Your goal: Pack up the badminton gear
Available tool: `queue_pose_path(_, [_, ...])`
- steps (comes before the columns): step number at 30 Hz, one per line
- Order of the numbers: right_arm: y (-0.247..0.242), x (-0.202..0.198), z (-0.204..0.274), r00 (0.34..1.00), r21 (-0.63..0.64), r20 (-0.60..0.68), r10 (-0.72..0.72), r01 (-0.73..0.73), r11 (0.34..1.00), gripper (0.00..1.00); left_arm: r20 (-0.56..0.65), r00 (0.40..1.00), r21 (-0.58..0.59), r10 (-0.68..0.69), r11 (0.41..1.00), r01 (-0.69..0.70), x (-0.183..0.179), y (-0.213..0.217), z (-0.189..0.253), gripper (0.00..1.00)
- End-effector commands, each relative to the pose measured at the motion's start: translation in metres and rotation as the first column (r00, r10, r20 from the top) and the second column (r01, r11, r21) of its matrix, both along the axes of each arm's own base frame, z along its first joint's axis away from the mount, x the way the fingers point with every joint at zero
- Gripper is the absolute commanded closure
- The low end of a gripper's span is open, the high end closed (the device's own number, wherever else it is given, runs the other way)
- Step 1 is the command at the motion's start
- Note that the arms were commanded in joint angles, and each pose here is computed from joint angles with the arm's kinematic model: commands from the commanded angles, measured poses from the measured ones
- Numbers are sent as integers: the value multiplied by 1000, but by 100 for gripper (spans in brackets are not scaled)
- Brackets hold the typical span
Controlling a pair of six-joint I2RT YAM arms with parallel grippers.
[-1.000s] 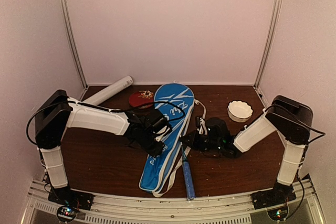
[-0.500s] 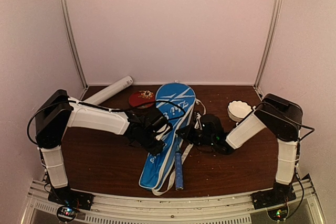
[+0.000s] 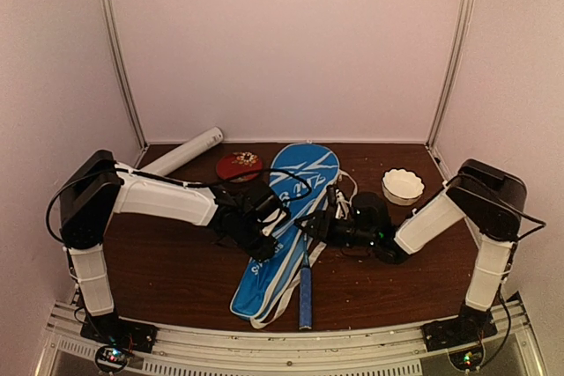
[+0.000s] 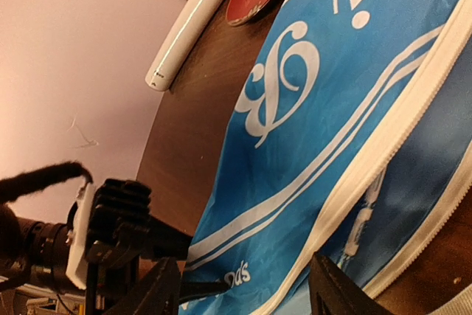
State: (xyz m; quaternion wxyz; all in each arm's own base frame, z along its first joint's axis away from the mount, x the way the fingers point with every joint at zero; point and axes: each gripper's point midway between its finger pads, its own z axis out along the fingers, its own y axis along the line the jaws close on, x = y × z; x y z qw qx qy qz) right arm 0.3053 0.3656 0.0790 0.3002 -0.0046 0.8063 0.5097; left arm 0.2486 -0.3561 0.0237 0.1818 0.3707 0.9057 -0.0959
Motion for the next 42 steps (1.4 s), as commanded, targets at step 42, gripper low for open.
queue_pose_path(42, [-4, -237, -37, 778, -744, 155, 609, -313, 590, 33, 32, 999, -222, -12, 975, 19, -92, -3, 67, 48])
